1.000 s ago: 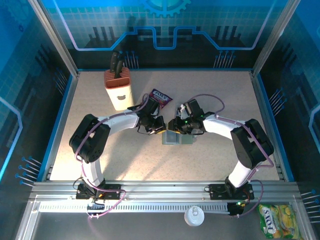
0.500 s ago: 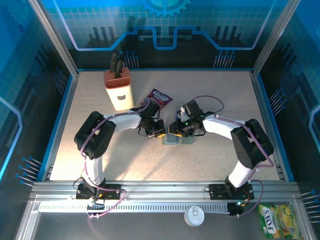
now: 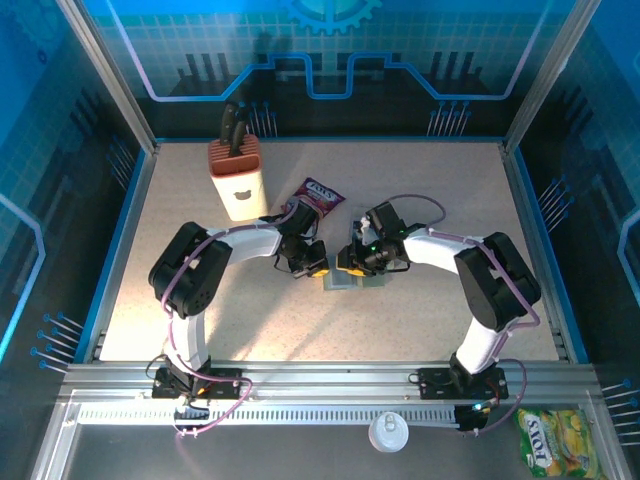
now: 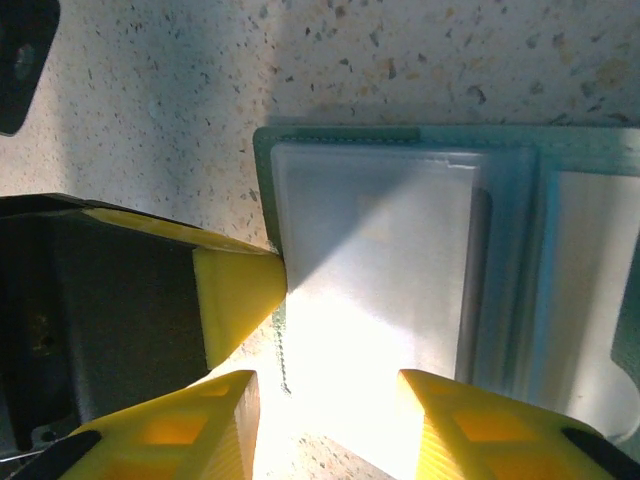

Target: Take the credit cards out of the card holder

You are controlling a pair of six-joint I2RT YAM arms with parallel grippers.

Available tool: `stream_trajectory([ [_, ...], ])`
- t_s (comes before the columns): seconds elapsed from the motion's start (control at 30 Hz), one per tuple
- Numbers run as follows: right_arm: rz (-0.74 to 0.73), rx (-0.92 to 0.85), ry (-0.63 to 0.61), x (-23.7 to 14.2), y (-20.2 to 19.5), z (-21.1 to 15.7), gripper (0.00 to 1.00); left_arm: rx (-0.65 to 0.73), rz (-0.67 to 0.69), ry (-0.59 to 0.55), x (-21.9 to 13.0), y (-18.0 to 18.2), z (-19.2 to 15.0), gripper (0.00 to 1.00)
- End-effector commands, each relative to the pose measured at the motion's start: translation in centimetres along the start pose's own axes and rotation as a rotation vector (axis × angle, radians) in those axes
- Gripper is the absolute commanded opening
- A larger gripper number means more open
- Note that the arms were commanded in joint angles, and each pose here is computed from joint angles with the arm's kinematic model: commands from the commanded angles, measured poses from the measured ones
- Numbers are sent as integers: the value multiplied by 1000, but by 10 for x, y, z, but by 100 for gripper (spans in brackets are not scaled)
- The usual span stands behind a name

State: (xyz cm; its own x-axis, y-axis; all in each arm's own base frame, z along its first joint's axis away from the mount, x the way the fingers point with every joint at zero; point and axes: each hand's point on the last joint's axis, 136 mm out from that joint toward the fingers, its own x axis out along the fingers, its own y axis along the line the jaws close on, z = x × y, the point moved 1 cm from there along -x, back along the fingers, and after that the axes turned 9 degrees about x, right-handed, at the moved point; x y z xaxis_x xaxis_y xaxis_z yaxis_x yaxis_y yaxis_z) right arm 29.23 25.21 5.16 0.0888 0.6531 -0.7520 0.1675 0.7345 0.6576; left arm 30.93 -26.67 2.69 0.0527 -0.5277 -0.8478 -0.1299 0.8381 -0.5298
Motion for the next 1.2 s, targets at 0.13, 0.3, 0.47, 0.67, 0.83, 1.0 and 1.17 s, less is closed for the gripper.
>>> stream_trajectory([
  [0.13,35,3,26,3,5,6,42,-12,66,5,4,16,0,6],
  [0.3,35,-1,35,5,5,7,42,6,73,-9,4,14,7,6],
  [0.47,11,5,27,7,-2,8,42,17,92,-23,3,15,11,6],
  [0.67,-36,22,10,4,-15,8,42,26,100,-29,3,15,13,6],
  [0.83,-45,32,4,1,-22,10,42,27,102,-31,2,15,13,6],
  [1.0,-34,35,13,0,-23,9,41,37,94,-50,-3,11,15,7],
  [1.17,-22,38,20,-1,-24,7,41,53,76,-87,-14,2,20,7],
])
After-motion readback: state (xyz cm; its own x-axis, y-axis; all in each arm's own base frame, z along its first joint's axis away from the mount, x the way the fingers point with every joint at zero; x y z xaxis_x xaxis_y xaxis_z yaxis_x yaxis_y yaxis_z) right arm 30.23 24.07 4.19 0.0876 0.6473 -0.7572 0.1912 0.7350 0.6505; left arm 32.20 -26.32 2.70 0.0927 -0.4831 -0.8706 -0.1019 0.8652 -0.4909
